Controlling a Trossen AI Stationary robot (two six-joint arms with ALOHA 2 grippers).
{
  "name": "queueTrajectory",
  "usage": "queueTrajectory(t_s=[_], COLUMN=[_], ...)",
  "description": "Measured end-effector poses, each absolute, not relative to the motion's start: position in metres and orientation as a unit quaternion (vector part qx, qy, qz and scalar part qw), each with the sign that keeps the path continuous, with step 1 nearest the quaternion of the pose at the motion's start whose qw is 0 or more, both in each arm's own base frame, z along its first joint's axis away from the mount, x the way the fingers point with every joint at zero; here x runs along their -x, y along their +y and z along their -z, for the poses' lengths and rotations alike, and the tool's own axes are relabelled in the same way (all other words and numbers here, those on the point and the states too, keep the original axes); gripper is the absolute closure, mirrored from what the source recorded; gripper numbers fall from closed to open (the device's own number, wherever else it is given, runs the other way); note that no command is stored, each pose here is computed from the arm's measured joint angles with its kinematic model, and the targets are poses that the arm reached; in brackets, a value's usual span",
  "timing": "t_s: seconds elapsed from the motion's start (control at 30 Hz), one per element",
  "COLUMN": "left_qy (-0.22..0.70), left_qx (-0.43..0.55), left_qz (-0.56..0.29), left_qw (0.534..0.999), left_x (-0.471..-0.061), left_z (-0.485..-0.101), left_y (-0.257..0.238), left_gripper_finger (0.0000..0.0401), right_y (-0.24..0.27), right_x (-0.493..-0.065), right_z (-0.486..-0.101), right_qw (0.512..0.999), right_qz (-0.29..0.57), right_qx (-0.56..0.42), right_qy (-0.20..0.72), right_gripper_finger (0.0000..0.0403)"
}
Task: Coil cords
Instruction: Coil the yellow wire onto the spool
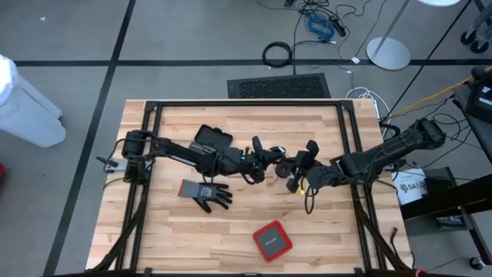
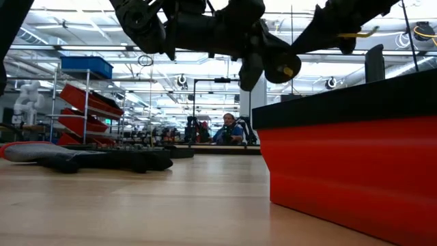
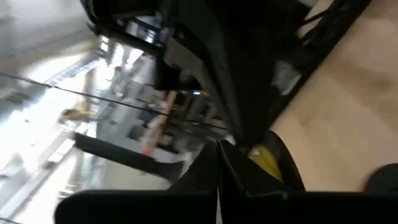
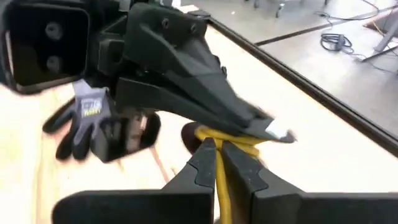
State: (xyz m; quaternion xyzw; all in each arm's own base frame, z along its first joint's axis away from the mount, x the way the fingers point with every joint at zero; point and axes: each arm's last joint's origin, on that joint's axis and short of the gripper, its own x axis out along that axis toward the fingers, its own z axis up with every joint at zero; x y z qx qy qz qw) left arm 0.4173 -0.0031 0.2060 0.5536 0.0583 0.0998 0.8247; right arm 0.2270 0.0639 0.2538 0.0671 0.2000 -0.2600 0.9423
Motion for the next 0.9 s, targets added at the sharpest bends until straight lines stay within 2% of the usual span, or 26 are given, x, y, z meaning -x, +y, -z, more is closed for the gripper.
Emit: queueTrajectory(t_s=[0.3, 0.5, 0.9], left_qy=[0.043, 0.019, -0.033], left_qx=[-0.435, -0.353, -0.174], left_qz=[-0.01, 0.061, 0.218], left_qw=[0.899, 0.934, 0.96], left_x=[-0.411, -0.409, -0.404], left_z=[-0.217, -0.219, -0.225], left_y=[-0.003, 0.004, 0.038], left_gripper_finger=[0.0401, 0.0401, 0.0401], right_y=[0.064, 0.067, 0.08], right_x=[-0.217, -0.215, -0.211], right_z=[-0.255, -0.254, -0.254], right_qw=[0.945, 0.947, 0.952], right_qz=[0.206, 0.177, 0.143], right_qx=[-0.033, -0.012, 0.03], right_qy=[0.252, 0.266, 0.27], right_gripper_finger=[0.0397, 0.0397, 0.0393])
